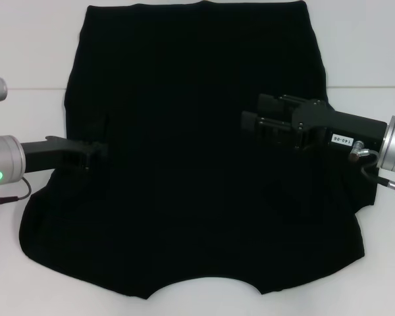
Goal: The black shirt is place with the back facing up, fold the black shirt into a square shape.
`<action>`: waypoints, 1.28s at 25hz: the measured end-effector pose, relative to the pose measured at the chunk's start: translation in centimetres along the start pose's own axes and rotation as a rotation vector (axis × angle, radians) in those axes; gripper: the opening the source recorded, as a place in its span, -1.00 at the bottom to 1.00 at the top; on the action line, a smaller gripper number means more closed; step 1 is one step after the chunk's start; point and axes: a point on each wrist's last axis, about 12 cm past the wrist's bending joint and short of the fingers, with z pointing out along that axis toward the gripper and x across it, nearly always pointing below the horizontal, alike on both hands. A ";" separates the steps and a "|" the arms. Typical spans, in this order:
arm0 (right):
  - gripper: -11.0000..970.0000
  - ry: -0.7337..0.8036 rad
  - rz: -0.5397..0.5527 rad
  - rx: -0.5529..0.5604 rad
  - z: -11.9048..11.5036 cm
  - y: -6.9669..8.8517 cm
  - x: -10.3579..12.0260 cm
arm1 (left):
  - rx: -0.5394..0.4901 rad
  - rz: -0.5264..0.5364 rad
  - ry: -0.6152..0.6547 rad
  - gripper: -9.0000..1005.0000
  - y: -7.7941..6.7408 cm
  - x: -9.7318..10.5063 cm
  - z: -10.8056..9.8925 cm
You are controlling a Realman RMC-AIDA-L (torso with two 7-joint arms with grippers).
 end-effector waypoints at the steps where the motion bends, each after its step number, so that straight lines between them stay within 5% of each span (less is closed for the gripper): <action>1: 0.52 0.000 0.000 0.000 0.0 0.0 0.0 | 0.002 -0.001 0.000 -0.95 -0.1 0.0 0.0; 12: 0.51 -0.008 -0.004 -0.003 0.0 0.0 -0.1 | 0.043 -0.091 -0.030 -0.95 -0.9 -0.3 1.2; 17: 0.51 -0.022 0.005 0.009 -0.6 -0.2 -0.2 | 0.113 -0.119 -0.095 -0.78 -1.6 -0.9 1.1; 26: 0.51 0.040 0.225 0.169 -4.4 -3.1 -0.4 | 0.338 -0.062 -0.272 -0.04 -4.4 -1.4 1.6; 32: 0.51 0.137 0.436 0.292 -8.9 -4.9 -0.1 | 0.407 0.099 -0.292 0.50 -6.2 -0.6 2.6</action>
